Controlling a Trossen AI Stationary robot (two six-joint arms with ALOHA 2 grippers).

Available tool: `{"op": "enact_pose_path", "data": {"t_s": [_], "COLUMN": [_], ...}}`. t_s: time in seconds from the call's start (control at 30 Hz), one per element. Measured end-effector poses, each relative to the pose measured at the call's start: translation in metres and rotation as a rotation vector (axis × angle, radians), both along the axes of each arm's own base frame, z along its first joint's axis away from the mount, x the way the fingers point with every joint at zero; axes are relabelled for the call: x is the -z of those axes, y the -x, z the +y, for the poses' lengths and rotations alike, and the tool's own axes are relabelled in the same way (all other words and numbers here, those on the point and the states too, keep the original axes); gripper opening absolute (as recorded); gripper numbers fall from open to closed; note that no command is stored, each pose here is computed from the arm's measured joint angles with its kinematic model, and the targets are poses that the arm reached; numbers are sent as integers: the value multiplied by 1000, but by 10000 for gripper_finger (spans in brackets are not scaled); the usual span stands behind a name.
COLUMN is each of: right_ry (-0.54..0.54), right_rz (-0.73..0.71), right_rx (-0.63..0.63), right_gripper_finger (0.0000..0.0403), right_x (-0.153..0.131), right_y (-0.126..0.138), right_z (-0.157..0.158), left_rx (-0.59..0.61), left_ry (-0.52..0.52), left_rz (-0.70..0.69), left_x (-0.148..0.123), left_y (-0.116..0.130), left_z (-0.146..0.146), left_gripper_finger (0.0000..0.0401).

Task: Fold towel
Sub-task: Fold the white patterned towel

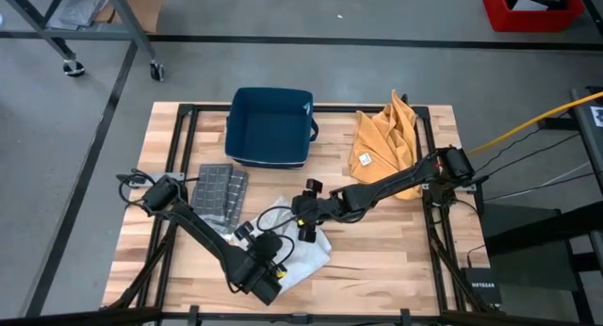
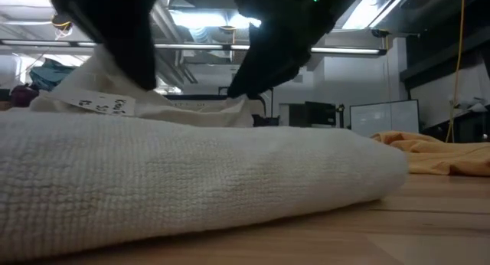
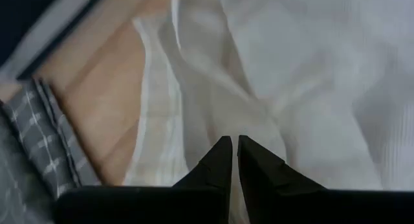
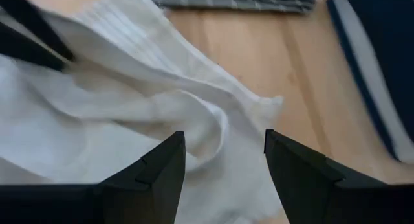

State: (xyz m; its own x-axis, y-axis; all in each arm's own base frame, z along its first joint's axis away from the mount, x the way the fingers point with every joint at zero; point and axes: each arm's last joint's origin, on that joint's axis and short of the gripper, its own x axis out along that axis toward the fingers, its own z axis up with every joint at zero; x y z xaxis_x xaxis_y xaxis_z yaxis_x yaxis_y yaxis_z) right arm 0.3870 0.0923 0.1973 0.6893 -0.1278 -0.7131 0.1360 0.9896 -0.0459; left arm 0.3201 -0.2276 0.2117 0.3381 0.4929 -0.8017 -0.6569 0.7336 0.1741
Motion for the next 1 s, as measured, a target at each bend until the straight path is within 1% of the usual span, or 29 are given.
{"op": "enact_pose_path", "data": {"t_s": [0.1, 0.17, 0.3, 0.4, 0.5, 0.6, 0.7, 0.8, 0.93, 1.0], "right_ry": [48, 80, 140, 157, 194, 232, 239, 245, 249, 224], "right_rz": [6, 10, 24, 27, 27, 29, 49, 72, 98, 102], "right_rx": [40, 65, 109, 121, 151, 191, 212, 234, 263, 255], "right_gripper_finger": [214, 214, 214, 214, 214, 214, 214, 214, 214, 214], "right_x": [6, 9, 14, 14, 14, 14, 15, 16, 17, 17], "right_y": [-1, -2, -1, -1, 0, -1, -1, -1, -1, -2], "right_z": [-2, -2, -5, -5, -7, -13, -23, -32, -45, -48], "left_rx": [25, 18, -46, -84, -89, -103, -132, -153, -200, -223], "left_ry": [21, 12, -18, -41, -46, -25, -17, -41, -65, -72], "left_rz": [52, 81, 162, 202, 227, 284, 322, 342, 344, 338], "left_x": [1, 1, -1, -1, 5, 20, 36, 47, 54, 55], "left_y": [3, 7, 20, 27, 31, 38, 46, 55, 61, 62], "left_z": [-3, -2, 1, 2, 2, 3, 5, 7, 11, 12], "left_gripper_finger": [15, 10, 1, 4, 2, 1, 4, 3, 2, 4]}}
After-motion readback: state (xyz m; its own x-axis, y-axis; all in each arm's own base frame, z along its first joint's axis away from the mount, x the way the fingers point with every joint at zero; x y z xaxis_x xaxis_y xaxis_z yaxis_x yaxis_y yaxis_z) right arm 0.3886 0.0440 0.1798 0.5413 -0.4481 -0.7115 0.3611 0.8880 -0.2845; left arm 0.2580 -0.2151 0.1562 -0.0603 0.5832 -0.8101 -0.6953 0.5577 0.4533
